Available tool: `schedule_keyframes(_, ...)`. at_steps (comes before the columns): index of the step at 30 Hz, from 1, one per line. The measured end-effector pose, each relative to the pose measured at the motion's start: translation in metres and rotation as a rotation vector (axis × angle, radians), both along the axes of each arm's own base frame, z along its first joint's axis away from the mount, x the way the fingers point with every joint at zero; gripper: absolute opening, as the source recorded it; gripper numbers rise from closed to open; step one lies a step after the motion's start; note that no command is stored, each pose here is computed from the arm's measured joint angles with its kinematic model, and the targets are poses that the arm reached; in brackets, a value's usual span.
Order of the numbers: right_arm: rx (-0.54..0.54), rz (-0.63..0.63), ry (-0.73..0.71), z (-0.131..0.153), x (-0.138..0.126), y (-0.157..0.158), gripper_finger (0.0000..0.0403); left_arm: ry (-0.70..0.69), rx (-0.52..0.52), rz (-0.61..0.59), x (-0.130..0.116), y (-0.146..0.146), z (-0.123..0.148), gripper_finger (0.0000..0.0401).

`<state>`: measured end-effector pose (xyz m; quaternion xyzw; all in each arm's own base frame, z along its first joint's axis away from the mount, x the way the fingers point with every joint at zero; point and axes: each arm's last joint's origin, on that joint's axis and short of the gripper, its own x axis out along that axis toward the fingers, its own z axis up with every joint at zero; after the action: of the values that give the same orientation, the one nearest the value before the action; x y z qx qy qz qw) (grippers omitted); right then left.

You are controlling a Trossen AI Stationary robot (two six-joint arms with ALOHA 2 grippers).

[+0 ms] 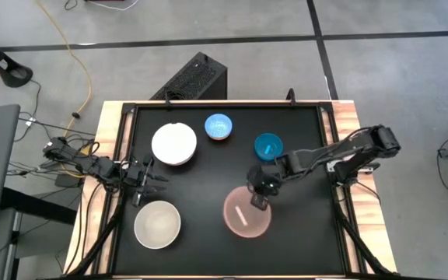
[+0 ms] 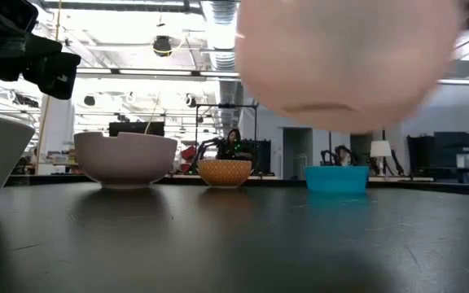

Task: Nest bowls inside each other
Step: Stack the orange bowl on top of the white bowl

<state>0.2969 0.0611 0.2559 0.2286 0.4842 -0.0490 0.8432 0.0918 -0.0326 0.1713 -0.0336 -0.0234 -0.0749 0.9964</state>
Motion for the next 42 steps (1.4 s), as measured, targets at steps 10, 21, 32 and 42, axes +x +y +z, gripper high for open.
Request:
schedule_keyframes(10,-0.090,-0.178,-0.438,0.018,0.047,-0.076,0.0005,0.001,0.000,0.000,0.000,0.000,0.000,0.0118)
schedule_keyframes(21,-0.136,-0.307,-0.495,0.021,0.122,-0.146,0.0005,0.001,0.001,0.000,0.000,0.000,0.000,0.0118)
schedule_keyframes(32,-0.155,-0.393,-0.474,0.017,0.184,-0.204,0.0005,0.001,0.000,0.000,0.000,0.000,0.000,0.0118)
schedule_keyframes(42,-0.132,-0.385,-0.392,-0.012,0.210,-0.219,0.0005,0.000,0.000,0.000,0.000,0.000,0.000,0.0118)
